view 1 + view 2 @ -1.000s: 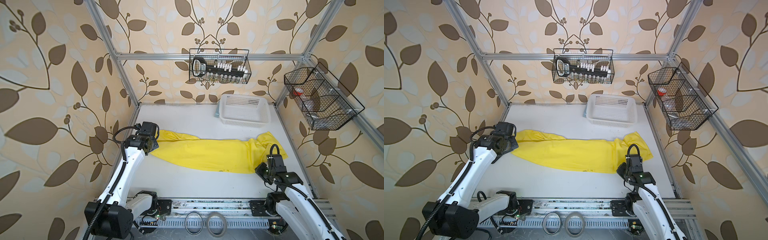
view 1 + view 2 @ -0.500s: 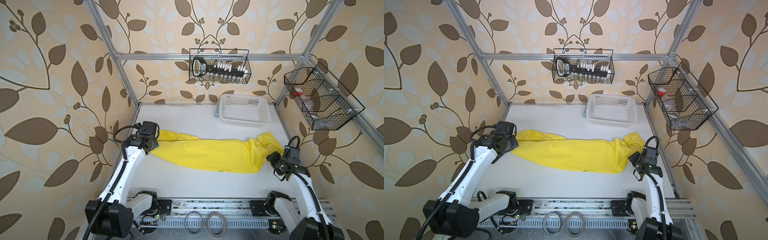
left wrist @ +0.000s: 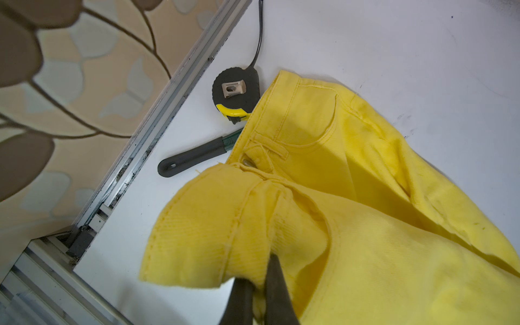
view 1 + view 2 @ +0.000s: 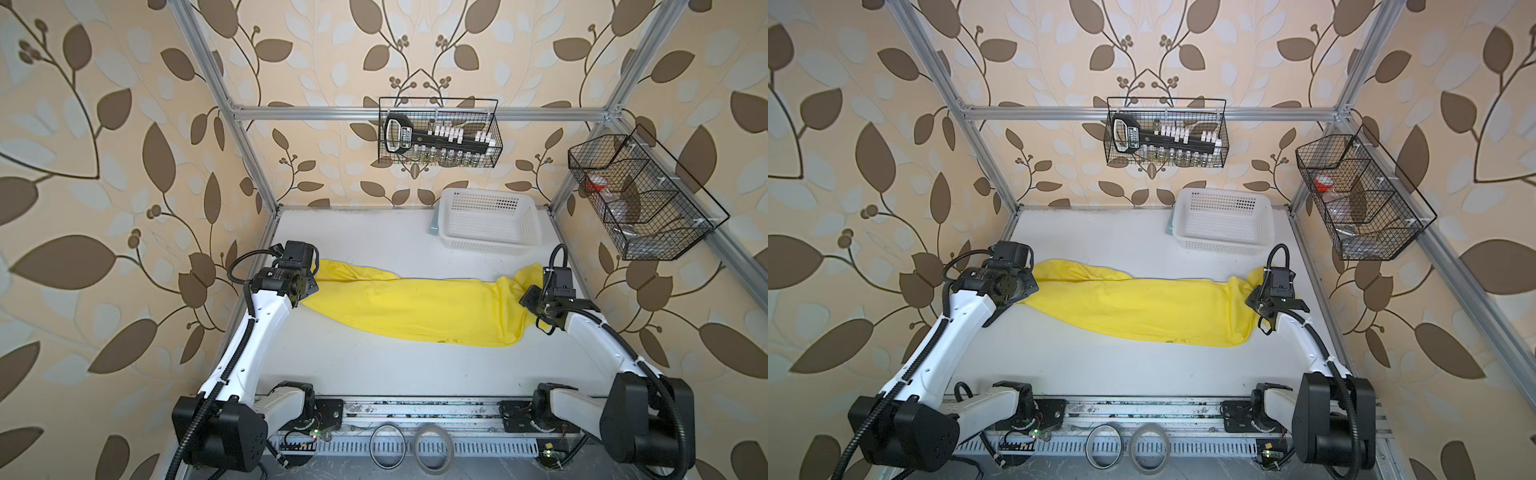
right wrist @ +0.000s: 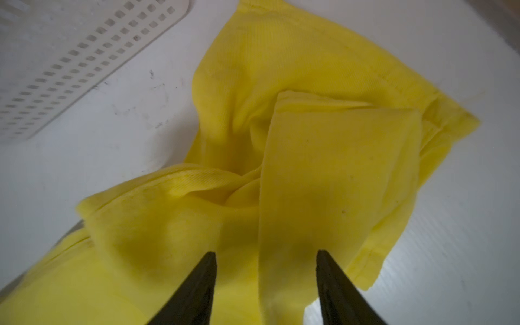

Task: Fold and stack the trousers
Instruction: Flatten out the trousers at the center of the table.

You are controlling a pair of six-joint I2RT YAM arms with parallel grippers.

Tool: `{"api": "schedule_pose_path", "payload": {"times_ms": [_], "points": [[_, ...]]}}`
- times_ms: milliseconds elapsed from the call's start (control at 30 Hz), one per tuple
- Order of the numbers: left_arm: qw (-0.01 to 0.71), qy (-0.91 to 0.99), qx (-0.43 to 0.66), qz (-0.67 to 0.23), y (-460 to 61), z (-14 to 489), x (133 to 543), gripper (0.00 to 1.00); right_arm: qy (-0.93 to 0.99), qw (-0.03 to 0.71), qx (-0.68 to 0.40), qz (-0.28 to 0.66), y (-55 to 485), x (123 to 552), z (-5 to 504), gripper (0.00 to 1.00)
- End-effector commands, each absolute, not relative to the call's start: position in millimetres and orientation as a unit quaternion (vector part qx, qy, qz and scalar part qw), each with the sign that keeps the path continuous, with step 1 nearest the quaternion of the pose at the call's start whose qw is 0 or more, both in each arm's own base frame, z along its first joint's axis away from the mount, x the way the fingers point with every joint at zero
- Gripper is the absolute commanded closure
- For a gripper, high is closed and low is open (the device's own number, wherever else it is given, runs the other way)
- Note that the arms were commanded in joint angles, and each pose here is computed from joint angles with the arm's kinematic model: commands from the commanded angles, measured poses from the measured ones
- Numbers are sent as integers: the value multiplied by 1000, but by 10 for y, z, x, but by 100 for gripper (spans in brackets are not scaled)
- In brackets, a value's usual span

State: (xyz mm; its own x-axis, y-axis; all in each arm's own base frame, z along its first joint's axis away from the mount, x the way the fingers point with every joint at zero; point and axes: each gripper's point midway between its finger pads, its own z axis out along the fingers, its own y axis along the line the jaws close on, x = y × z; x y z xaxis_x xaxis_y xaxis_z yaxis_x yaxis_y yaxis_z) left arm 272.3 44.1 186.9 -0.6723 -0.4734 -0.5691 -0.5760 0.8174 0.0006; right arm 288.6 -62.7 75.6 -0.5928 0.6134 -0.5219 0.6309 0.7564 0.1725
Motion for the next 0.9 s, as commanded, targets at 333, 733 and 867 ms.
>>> {"api": "schedule_pose_path", "payload": {"times_ms": [333,733,867], "points": [[293,907,-290,86,451,1882,2822,100,891,280,345,-97,-895,2754,724,89],[309,905,-280,82,439,2091,2978,100,816,397,417,-56,-1225,2814,1702,100],[328,899,-280,75,431,2289,3138,100,779,461,424,-4,-1186,3049,2152,100]]}}
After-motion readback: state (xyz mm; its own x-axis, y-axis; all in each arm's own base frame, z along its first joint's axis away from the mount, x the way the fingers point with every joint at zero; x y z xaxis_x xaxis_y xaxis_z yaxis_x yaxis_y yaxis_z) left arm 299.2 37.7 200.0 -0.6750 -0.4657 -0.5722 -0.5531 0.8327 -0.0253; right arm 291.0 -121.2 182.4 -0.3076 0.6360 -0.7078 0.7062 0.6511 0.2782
